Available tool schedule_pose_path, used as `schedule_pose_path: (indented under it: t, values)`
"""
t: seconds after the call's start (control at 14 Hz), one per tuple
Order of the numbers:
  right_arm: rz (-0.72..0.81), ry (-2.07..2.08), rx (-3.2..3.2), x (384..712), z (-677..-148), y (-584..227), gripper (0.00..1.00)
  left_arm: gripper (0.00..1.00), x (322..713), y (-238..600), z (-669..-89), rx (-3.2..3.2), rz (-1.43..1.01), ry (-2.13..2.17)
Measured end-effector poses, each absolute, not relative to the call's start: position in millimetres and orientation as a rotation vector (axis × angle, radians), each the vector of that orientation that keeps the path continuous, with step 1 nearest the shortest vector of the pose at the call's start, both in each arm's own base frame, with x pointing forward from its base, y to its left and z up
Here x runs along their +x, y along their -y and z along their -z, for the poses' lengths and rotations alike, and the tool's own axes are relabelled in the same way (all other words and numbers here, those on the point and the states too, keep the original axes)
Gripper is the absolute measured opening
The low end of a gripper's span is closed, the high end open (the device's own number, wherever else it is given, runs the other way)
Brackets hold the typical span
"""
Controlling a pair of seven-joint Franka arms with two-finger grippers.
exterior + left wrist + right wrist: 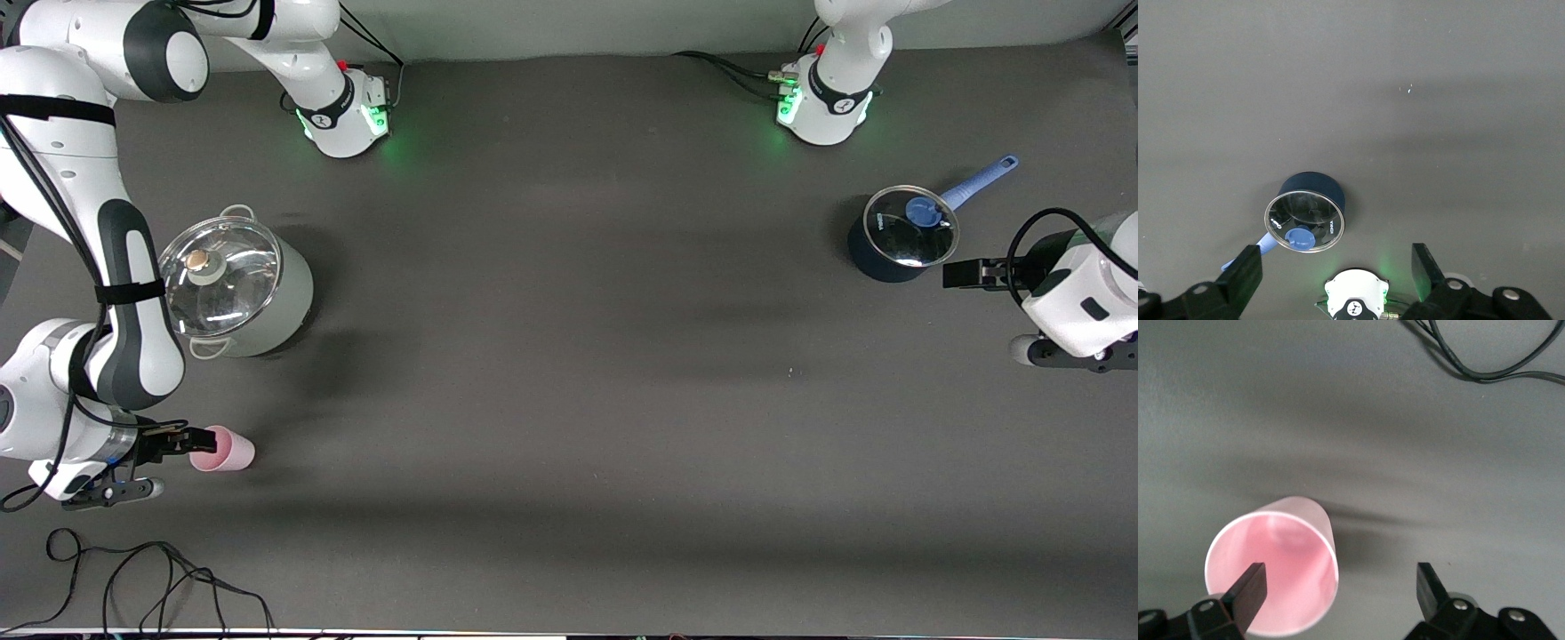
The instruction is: Transfer pink cup from left to right arm
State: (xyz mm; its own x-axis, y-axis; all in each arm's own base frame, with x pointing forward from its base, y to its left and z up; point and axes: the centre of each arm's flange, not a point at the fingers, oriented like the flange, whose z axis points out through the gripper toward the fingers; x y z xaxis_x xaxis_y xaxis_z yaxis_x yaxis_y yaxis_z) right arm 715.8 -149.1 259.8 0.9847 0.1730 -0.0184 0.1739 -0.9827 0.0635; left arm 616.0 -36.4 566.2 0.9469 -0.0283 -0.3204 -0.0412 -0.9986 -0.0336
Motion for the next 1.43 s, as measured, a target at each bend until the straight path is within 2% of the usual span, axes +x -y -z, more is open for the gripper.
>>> schedule_pose_path:
  t: [0.14,0.29,0.5,0.86,1.14,1.43]
  values:
    - [0.081,-0.295,3.036,713.9,-297.8,148.2,1.0,1.0,615.8,38.2,-565.9,-3.06,-0.504,-0.059]
    - [0.124,-0.283,3.037,702.3,-364.3,149.3,1.0,1.0,615.3,39.9,-565.2,-3.059,-0.51,-0.064]
    - [0.157,-0.27,3.052,670.9,-459.5,140.4,1.0,1.0,615.8,41.4,-563.2,-3.061,-0.506,-0.068]
    - [0.134,-0.148,3.116,620.2,-562.6,117.2,1.0,1.0,604.5,58.8,-564.2,-3.07,-0.32,-0.075]
    - [0.079,-0.057,3.124,590.4,-599.9,55.4,1.0,1.0,583.8,57.7,-566.3,-3.044,-0.197,-0.064]
    - [0.027,-0.036,3.127,569.6,-589.5,55.3,1.0,1.0,579.8,30.8,-570.0,-3.059,-0.069,-0.179]
